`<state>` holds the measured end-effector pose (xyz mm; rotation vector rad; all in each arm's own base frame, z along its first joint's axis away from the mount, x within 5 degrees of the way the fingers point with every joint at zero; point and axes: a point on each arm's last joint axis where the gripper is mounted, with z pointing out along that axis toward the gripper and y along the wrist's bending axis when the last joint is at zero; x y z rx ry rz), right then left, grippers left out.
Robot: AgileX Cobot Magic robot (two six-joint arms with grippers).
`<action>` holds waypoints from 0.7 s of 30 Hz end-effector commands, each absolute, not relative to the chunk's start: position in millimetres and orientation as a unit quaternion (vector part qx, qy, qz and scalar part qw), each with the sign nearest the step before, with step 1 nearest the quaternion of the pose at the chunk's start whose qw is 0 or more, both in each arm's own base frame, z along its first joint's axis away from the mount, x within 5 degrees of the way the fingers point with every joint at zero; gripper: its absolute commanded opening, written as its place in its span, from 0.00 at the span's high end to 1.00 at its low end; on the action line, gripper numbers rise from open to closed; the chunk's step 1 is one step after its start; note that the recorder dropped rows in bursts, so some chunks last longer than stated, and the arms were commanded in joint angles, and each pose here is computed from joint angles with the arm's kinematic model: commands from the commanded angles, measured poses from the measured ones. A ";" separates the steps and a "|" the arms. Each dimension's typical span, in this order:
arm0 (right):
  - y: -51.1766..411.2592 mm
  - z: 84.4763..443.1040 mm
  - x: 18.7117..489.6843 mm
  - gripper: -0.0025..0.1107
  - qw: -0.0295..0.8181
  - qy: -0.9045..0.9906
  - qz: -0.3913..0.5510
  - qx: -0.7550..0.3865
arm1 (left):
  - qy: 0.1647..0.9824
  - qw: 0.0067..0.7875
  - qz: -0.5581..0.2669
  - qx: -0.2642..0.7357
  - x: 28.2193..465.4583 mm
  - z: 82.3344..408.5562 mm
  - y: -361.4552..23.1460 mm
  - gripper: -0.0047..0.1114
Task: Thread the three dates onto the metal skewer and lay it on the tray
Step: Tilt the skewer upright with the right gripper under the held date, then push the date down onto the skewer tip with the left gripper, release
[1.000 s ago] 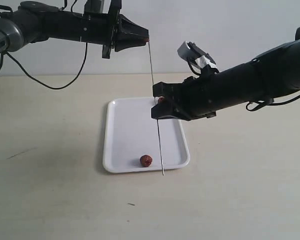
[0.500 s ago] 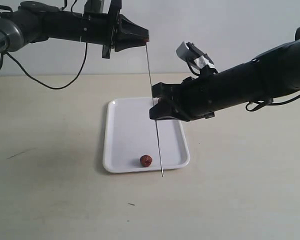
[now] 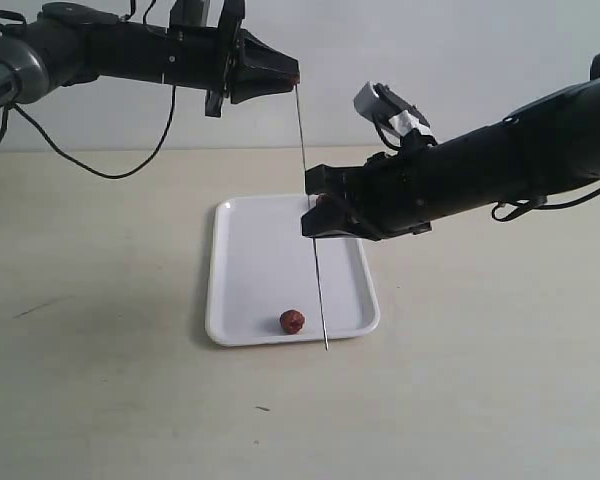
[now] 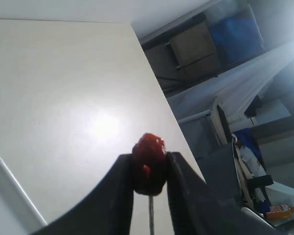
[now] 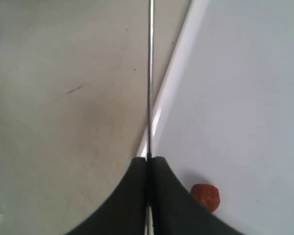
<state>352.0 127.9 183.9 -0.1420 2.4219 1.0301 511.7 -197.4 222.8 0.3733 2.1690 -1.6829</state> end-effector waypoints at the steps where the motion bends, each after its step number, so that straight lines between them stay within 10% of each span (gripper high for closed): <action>1: 129.9 192.5 358.0 0.98 0.256 0.882 0.388 -0.072 | 0.763 0.186 -0.599 0.156 504.3 228.2 -213.0 0.75; 21: 125.0 193.5 365.3 0.98 0.279 0.890 0.353 -0.072 | 0.794 0.178 -0.551 0.187 499.6 217.6 -221.1 0.75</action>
